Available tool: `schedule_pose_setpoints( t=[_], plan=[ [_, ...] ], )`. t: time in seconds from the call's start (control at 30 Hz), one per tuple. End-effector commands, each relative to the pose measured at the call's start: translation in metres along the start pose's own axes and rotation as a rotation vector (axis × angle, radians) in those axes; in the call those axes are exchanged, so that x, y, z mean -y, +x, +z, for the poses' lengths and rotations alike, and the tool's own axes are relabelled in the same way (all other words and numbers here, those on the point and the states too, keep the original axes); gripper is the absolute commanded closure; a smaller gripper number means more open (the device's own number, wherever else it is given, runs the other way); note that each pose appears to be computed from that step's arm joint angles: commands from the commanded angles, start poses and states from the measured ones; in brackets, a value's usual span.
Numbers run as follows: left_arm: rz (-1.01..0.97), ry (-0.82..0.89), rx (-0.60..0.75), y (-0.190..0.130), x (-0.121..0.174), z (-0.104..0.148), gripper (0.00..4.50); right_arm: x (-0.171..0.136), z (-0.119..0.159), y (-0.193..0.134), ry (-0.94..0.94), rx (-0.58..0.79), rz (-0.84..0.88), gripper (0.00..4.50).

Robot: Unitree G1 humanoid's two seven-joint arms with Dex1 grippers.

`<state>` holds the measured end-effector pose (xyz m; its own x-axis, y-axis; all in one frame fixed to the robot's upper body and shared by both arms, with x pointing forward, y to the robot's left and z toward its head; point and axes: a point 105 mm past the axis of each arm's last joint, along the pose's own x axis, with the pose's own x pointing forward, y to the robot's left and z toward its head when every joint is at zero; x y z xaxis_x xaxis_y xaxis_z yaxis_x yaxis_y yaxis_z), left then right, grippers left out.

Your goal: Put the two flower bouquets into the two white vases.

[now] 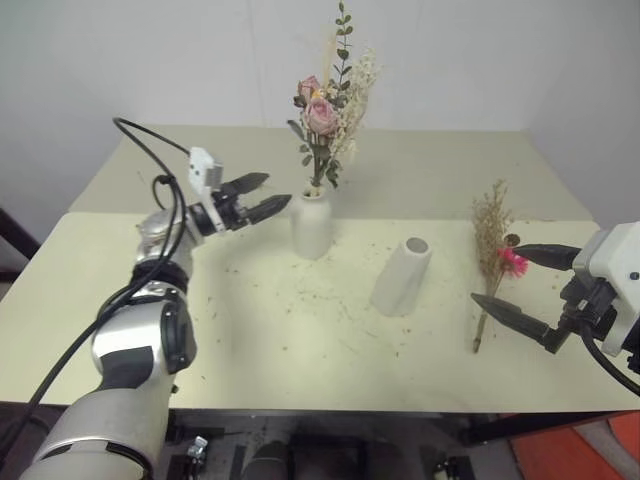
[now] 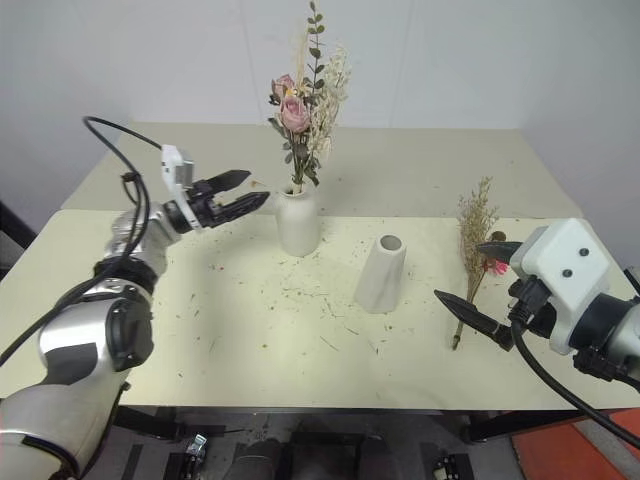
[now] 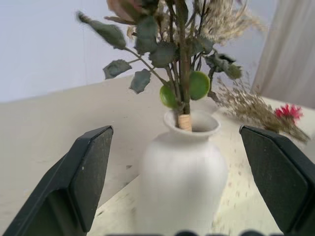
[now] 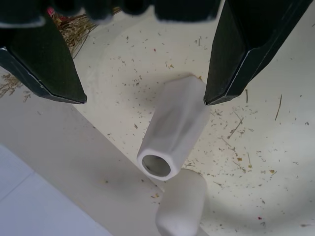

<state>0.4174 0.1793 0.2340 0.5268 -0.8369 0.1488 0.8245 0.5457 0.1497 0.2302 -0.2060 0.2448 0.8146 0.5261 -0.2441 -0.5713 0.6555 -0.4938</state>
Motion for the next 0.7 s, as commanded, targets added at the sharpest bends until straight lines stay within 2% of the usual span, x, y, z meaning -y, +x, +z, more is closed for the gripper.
schedule_pose_setpoints(
  t=[0.03,0.17,0.27,0.33,0.47,0.7],
  plan=[
    [-0.118,0.137,0.018,-0.022,0.009,0.034,0.02,0.014,-0.005,0.002,0.044,-0.045,-0.038,0.0],
    [-0.264,0.23,-0.054,-0.038,0.039,0.054,0.02,0.029,-0.035,0.014,0.192,-0.179,-0.106,0.0],
    [-0.392,0.184,-0.046,-0.037,0.07,0.08,0.02,0.039,-0.065,0.027,0.4,-0.293,-0.148,0.0],
    [-0.442,0.16,-0.078,-0.033,0.086,0.085,0.02,0.043,-0.078,0.035,0.489,-0.353,-0.154,0.0],
    [-0.542,0.217,-0.173,-0.027,0.111,0.082,0.02,0.054,-0.113,0.049,0.647,-0.495,-0.248,0.0],
    [-0.568,0.271,-0.215,-0.027,0.114,0.075,0.02,0.053,-0.145,0.066,0.755,-0.562,-0.314,0.0]
  ],
)
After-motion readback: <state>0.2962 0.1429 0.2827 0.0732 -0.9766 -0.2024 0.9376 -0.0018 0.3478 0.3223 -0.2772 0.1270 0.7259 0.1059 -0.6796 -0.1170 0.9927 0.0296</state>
